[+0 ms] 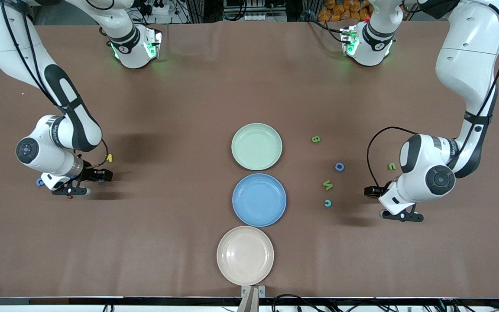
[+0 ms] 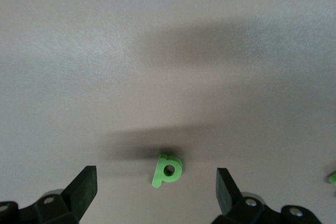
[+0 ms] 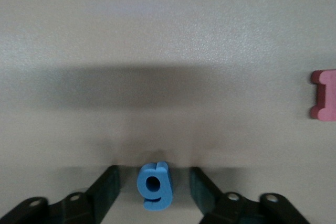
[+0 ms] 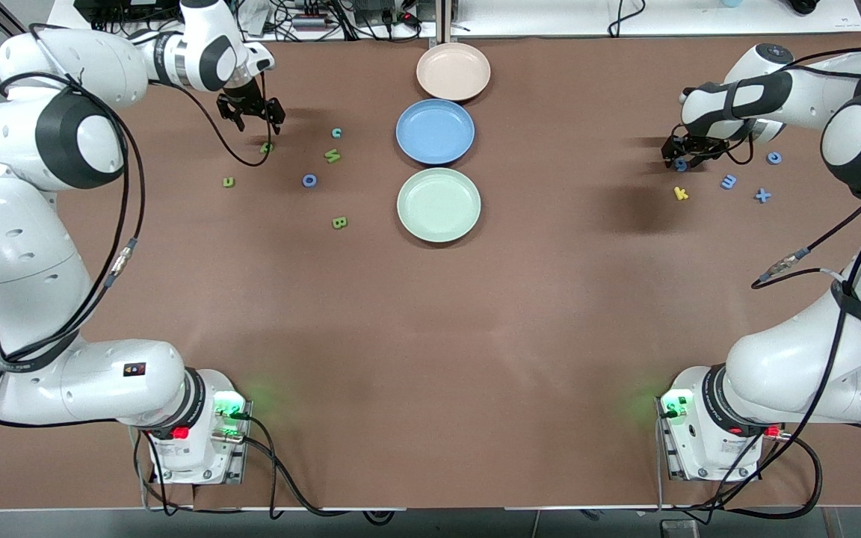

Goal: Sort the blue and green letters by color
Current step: 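Grasp green p with the left gripper while the right gripper grasps blue g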

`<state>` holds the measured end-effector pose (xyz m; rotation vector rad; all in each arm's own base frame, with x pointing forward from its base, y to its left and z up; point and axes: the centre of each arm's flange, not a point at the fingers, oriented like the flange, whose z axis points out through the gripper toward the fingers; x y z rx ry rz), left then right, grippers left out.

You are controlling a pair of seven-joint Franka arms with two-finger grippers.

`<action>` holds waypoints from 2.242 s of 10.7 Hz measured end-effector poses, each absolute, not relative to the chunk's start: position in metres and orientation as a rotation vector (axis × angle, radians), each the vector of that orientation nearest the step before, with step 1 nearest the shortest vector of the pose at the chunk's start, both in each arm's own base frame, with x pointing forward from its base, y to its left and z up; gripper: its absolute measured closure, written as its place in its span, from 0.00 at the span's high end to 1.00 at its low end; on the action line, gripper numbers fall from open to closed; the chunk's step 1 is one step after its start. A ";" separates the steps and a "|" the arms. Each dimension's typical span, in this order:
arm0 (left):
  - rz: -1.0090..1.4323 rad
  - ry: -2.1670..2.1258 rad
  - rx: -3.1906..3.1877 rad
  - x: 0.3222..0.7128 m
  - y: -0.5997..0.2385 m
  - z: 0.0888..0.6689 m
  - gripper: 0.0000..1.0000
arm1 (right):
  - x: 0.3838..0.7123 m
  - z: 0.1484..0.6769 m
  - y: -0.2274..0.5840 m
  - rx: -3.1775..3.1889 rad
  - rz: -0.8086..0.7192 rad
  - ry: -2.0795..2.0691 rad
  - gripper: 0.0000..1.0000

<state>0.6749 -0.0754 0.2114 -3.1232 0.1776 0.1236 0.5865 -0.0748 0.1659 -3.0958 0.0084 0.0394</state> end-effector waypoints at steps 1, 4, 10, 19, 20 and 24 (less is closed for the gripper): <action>0.133 0.189 -3.117 0.672 -0.076 0.204 1.00 | 0.587 0.167 -0.076 -3.096 0.036 0.008 0.51; 0.148 0.218 -3.102 0.665 -0.076 0.189 1.00 | 0.586 0.168 -0.080 -3.096 0.036 0.011 0.34; 0.150 0.211 -3.107 0.657 -0.071 0.177 1.00 | 0.593 0.196 -0.085 -3.087 0.074 0.021 0.26; 0.137 0.024 -3.113 0.657 -0.081 0.180 0.27 | 0.629 0.234 -0.010 -2.967 -0.046 0.227 0.26; 0.136 0.021 -3.113 0.657 -0.081 0.180 0.27 | 0.632 0.237 0.012 -2.927 -0.053 0.262 0.26; 0.050 -0.119 -3.121 0.665 -0.089 0.208 0.27 | 0.645 0.271 0.126 -2.849 -0.086 0.408 0.26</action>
